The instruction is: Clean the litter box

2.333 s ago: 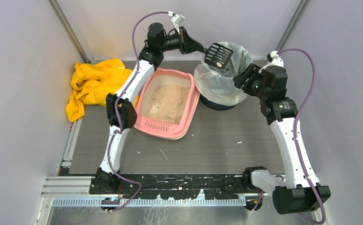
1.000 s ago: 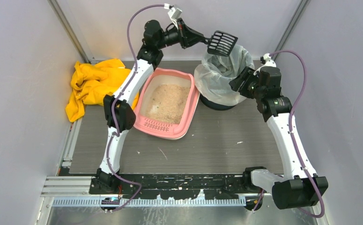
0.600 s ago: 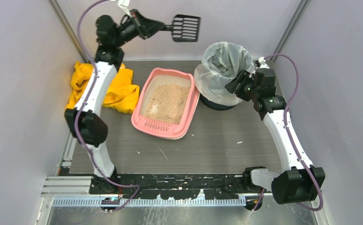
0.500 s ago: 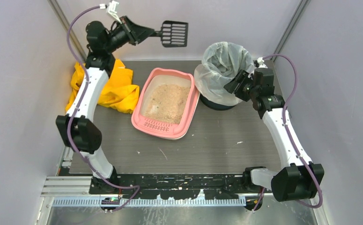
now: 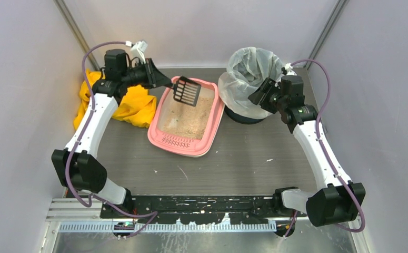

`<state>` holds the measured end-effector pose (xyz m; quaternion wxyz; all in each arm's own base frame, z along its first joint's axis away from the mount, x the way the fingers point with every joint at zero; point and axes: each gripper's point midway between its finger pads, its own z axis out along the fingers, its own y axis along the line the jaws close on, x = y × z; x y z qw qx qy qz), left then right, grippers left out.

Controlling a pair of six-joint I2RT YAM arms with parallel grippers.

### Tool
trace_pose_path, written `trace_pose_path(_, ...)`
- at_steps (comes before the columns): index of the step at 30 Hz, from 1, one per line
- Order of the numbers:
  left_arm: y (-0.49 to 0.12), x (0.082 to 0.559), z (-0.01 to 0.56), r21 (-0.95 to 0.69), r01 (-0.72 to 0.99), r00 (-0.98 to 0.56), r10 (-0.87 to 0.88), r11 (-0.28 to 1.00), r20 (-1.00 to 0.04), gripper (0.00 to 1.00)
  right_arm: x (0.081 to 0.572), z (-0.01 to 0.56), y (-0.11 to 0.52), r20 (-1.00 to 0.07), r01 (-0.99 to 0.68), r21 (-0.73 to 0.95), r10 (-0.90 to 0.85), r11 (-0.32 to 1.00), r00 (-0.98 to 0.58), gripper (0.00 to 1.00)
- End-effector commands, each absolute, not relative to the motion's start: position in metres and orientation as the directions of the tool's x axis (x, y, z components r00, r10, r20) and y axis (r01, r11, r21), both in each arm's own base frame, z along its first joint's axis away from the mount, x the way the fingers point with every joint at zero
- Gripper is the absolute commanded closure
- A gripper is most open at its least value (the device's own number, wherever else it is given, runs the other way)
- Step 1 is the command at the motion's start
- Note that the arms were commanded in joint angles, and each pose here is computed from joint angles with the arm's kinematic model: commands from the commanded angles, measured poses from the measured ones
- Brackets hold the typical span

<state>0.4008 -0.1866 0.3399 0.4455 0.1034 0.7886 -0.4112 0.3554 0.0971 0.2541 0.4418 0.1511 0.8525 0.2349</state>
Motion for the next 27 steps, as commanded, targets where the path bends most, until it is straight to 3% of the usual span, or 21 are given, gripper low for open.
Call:
trace_pose_path(1, -0.175, 0.381, 0.296, -0.541, 0.469, -0.659, -0.131, 0.698, -0.741, 1.0, 0.355, 0.275, 0.096, -0.709, 0.035, 0.554, 0.493, 0.832, -0.504, 0.4)
trace_pose_path(11, -0.17, 0.395, 0.217, -0.55, 0.375, -0.757, -0.096, 0.746, -0.646, 1.0, 0.355, 0.266, 0.103, -0.686, 0.053, 0.567, 0.507, 0.822, -0.521, 0.4)
trace_pose_path(17, -0.174, 0.417, 0.204, -0.573, 0.334, -0.796, -0.102, 0.748, -0.597, 1.0, 0.351, 0.259, 0.102, -0.678, 0.071, 0.573, 0.521, 0.817, -0.518, 0.4)
trace_pose_path(27, -0.177, 0.458, 0.198, -0.535, 0.332, -0.784, -0.088, 0.777, -0.615, 1.0, 0.352, 0.255, 0.101, -0.678, 0.074, 0.567, 0.516, 0.82, -0.524, 0.4)
